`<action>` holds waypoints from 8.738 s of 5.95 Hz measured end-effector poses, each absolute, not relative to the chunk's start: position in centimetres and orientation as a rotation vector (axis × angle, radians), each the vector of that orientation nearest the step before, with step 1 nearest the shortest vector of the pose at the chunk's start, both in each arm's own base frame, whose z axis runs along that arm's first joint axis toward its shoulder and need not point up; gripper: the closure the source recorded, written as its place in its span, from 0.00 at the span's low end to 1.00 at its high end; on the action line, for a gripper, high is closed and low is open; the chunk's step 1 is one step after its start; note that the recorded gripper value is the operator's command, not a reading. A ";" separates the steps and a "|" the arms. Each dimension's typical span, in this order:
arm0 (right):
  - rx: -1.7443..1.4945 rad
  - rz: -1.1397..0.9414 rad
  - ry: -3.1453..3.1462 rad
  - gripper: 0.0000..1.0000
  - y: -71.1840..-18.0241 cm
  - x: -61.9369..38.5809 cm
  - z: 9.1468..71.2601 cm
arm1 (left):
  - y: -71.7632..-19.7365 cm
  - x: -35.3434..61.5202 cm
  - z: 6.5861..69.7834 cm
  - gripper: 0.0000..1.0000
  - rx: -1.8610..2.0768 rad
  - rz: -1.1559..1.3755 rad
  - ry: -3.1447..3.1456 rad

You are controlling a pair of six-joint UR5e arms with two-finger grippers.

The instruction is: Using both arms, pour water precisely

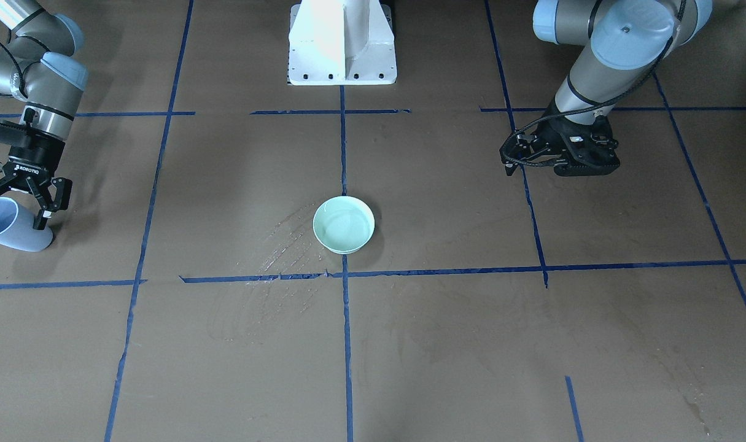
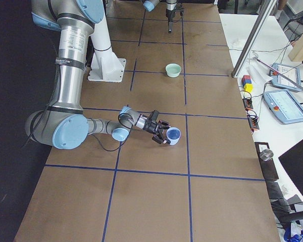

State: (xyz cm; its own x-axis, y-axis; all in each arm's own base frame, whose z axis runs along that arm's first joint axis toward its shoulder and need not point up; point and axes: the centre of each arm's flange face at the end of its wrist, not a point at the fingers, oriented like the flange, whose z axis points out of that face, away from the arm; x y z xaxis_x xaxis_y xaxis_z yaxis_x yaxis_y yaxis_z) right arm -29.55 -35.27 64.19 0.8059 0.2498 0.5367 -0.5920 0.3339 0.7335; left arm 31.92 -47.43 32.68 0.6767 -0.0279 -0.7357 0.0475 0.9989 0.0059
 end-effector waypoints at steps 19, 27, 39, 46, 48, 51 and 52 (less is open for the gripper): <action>1.363 0.164 -0.146 0.93 -39.5 -44.6 45.3 | -47.3 31.7 32.4 0.00 0.027 -0.038 0.834; 1.312 -0.139 0.111 0.94 -37.7 -59.7 27.9 | -47.2 31.7 32.2 0.00 0.026 -0.036 0.841; 1.259 -0.386 0.374 0.94 -37.2 -62.1 25.8 | -47.0 31.6 32.0 0.00 0.006 -0.029 0.859; 1.278 -0.066 0.037 1.00 -37.9 -60.0 22.8 | -46.9 31.7 31.7 0.00 0.009 -0.025 0.863; 1.260 0.110 -0.175 1.00 -37.7 -56.3 23.6 | -46.9 31.8 31.3 0.00 0.014 -0.022 0.867; 1.190 0.344 -0.439 1.00 -37.5 -48.1 29.3 | -47.1 31.9 30.8 0.00 0.021 -0.020 0.873; 1.186 0.386 -0.494 1.00 -37.2 -45.1 33.7 | -47.1 31.9 30.6 0.00 0.024 -0.019 0.874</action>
State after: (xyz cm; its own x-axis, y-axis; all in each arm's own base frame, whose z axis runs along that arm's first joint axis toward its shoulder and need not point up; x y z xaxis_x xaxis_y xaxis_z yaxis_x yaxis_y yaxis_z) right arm -45.07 -37.19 33.74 0.8311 0.0285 0.5554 -0.5319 0.3319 0.7790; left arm 31.91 -47.08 30.63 0.6413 -0.0066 -0.7673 0.0263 0.9996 0.0134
